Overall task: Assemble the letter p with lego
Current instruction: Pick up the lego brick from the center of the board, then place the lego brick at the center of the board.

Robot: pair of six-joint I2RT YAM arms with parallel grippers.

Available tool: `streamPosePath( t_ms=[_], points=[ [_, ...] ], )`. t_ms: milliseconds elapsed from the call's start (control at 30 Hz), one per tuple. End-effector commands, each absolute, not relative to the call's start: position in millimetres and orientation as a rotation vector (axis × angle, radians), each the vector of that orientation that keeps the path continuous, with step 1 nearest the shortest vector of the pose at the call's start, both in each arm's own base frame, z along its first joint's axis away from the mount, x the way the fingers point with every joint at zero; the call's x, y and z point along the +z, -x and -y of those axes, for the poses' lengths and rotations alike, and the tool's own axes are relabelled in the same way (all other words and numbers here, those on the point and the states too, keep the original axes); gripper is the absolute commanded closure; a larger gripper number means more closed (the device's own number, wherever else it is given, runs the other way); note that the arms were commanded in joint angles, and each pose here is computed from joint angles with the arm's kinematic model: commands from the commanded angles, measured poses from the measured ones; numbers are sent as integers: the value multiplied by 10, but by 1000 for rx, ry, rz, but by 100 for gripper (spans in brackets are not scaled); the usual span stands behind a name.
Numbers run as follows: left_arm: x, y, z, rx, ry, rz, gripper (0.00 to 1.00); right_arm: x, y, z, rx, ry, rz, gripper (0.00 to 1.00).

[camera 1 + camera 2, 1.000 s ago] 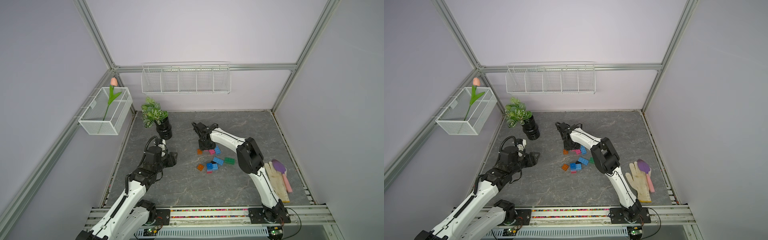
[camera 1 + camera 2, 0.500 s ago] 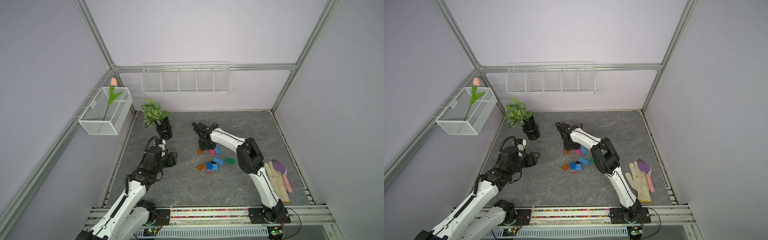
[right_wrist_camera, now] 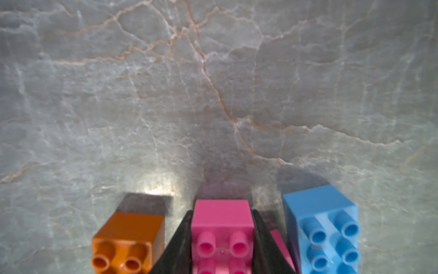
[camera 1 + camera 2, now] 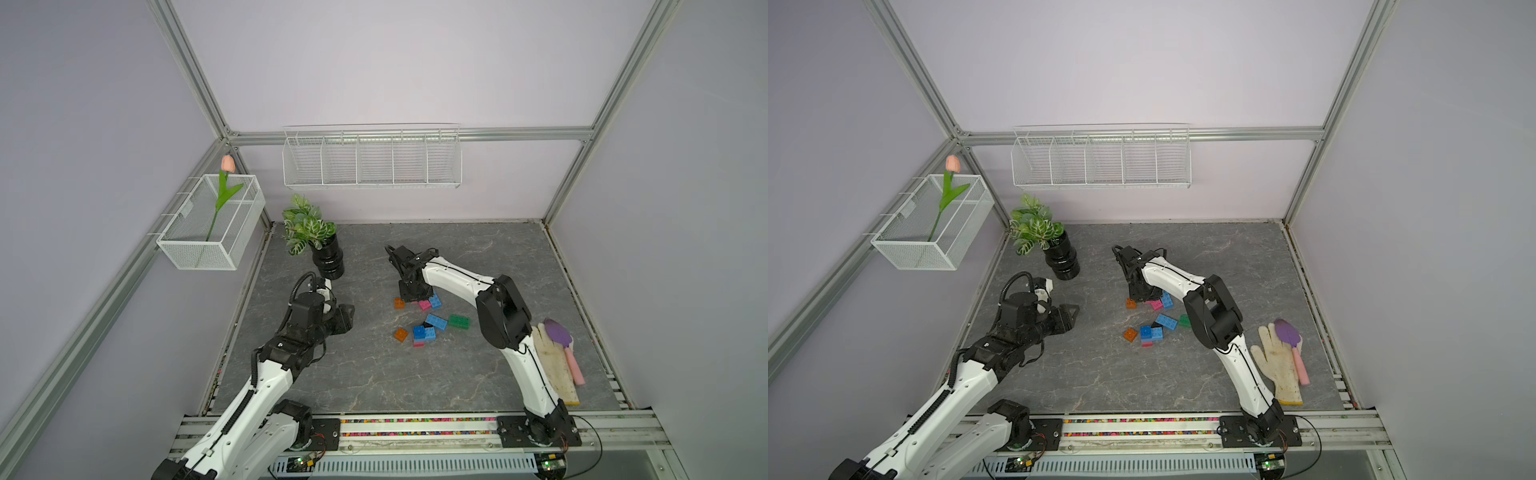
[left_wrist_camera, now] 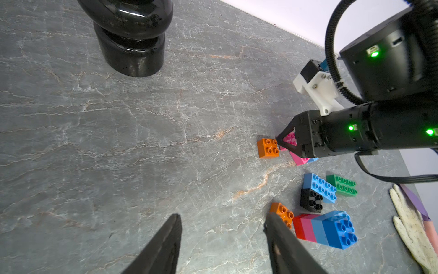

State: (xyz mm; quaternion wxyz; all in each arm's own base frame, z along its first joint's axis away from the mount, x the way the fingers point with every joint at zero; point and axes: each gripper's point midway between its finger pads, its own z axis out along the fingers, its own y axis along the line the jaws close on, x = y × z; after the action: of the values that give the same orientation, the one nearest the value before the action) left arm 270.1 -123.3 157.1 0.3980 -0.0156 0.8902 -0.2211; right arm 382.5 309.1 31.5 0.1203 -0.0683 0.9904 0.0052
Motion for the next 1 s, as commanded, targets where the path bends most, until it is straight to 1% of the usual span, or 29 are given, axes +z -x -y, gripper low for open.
streamPosePath(
  t_ms=[0,67,233,267,367,433,467,700,800,967],
  points=[
    [1679,-2723,1362,-596,-15,-2222,48,782,-3822,-3089,112,173,-2824,75],
    [1733,-2716,1489,-615,-60,-2213,55,924,-3785,-3068,139,181,-2803,76],
    [1777,-2721,1685,-639,-115,-2214,84,1144,-3637,-2892,142,196,-2771,75],
    [1774,-2725,1698,-644,-116,-2216,88,1150,-3592,-2817,123,193,-2769,75],
    [1787,-2697,1791,-686,-151,-2211,92,1131,-3459,-2568,77,179,-2775,75],
    [1808,-2664,1878,-721,-190,-2206,98,1075,-3375,-2366,50,150,-2789,75],
    [1816,-2642,1929,-740,-214,-2204,100,1025,-3325,-2251,33,131,-2798,75],
    [1864,-2455,2325,-828,-426,-2204,100,752,-3106,-1534,-3,-71,-2829,76],
    [1875,-2370,2526,-879,-515,-2203,100,707,-3103,-1318,-9,-142,-2821,76],
    [1819,-2283,2810,-959,-635,-2216,100,560,-3177,-1109,-20,-213,-2829,76]
  ],
)
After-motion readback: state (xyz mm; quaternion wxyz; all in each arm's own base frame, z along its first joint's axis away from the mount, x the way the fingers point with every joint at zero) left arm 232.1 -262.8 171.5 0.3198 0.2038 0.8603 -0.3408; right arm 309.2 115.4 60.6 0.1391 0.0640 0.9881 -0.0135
